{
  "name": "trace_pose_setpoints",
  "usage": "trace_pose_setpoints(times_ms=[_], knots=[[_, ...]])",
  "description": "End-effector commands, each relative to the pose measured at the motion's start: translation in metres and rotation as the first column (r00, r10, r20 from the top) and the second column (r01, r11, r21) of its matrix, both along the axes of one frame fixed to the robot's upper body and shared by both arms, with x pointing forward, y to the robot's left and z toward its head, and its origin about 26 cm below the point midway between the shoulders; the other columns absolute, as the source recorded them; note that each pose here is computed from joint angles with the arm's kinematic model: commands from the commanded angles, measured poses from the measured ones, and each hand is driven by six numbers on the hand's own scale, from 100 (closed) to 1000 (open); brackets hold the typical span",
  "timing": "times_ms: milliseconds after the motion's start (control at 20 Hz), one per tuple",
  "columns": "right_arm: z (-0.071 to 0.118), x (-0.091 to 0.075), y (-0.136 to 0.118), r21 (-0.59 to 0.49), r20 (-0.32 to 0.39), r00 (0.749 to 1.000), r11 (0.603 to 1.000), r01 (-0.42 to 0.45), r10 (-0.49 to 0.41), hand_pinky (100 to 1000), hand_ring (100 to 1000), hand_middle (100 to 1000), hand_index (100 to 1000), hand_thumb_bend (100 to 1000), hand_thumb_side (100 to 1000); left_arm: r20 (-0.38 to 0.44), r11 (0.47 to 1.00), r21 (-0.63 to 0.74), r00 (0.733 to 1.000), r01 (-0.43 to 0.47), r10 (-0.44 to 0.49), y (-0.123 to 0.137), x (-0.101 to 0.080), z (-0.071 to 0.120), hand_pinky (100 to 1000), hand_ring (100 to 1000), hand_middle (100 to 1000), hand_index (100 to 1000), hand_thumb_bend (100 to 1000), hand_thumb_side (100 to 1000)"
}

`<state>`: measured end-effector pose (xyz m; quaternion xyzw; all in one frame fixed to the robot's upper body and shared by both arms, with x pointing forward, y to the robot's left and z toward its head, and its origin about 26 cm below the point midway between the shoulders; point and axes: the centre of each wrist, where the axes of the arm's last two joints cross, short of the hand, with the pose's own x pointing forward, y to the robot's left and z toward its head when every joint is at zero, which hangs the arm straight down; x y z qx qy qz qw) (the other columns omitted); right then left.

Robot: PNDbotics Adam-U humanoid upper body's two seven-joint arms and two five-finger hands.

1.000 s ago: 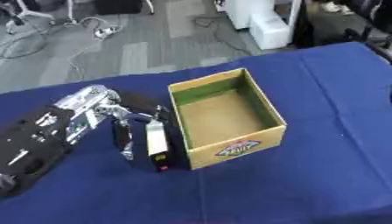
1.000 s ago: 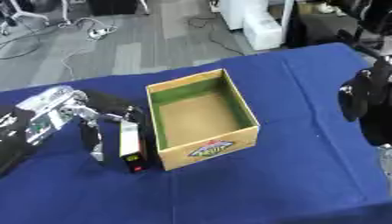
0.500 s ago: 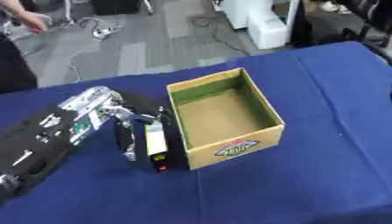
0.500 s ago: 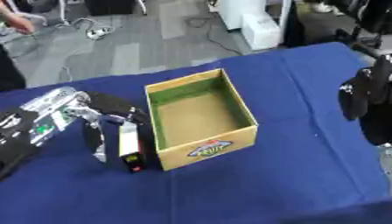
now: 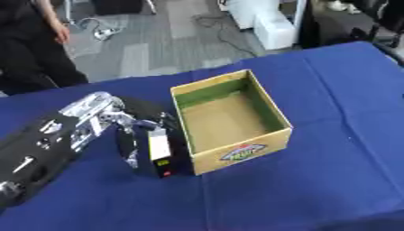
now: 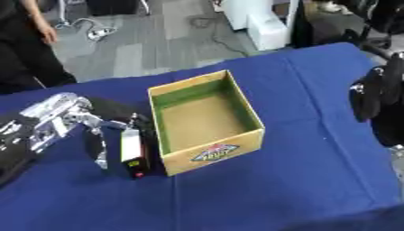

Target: Pick up objects on the table and place them in the box.

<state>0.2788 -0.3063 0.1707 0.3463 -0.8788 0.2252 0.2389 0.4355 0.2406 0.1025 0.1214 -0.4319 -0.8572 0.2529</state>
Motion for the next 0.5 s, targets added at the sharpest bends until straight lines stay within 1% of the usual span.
trace_pose_setpoints(times_ms=[50,100,150,200,250,300,350,400,450,500], knots=[[0.0097,-0.0001,-0.0012,-0.031,0.060,0.998,0.999,-0.015,0.017,194,336,390,474,100,1000,-0.181,0.900,0.283,0.940,0.332,-0.290,0.0102,0.0046,0.0083,1000,899,878,941,698,260],[0.0097,-0.0001,-0.0012,-0.031,0.061,0.998,0.999,-0.016,0.018,194,336,390,474,100,1000,-0.174,0.902,0.280,0.942,0.328,-0.288,0.0107,0.0049,0.0083,995,893,879,941,679,247],[0.0096,-0.0001,-0.0011,-0.032,0.061,0.998,0.999,-0.016,0.018,194,336,390,474,100,1000,-0.165,0.904,0.277,0.943,0.325,-0.288,0.0109,0.0049,0.0081,999,894,878,941,682,250],[0.0095,-0.0002,-0.0010,-0.032,0.061,0.998,0.999,-0.017,0.019,194,336,390,474,100,1000,-0.152,0.906,0.272,0.944,0.323,-0.291,0.0103,0.0050,0.0086,919,870,880,926,629,226],[0.0093,-0.0002,-0.0010,-0.033,0.061,0.998,0.999,-0.017,0.019,194,336,390,474,100,1000,-0.136,0.908,0.265,0.945,0.324,-0.297,0.0093,0.0047,0.0092,901,864,878,924,602,218],[0.0092,-0.0002,-0.0009,-0.033,0.061,0.998,0.999,-0.018,0.020,194,336,390,473,100,1000,-0.118,0.910,0.256,0.945,0.326,-0.305,0.0079,0.0044,0.0098,771,824,859,901,608,216],[0.0092,-0.0002,-0.0009,-0.034,0.062,0.998,0.999,-0.018,0.020,194,336,390,473,100,1000,-0.102,0.912,0.248,0.945,0.327,-0.311,0.0071,0.0040,0.0098,756,818,858,898,607,214],[0.0092,-0.0002,-0.0008,-0.034,0.062,0.998,0.999,-0.018,0.020,194,336,389,472,100,1000,-0.082,0.915,0.235,0.945,0.328,-0.318,0.0060,0.0037,0.0100,597,725,807,846,590,203],[0.0092,-0.0002,-0.0007,-0.033,0.063,0.998,0.999,-0.019,0.021,194,336,389,472,100,1000,-0.061,0.918,0.218,0.944,0.330,-0.324,0.0051,0.0033,0.0101,618,739,814,855,592,203],[0.0093,-0.0001,-0.0007,-0.033,0.063,0.998,0.999,-0.019,0.021,194,336,389,471,100,1000,-0.036,0.922,0.198,0.942,0.334,-0.334,0.0034,0.0029,0.0104,463,620,751,779,571,197]])
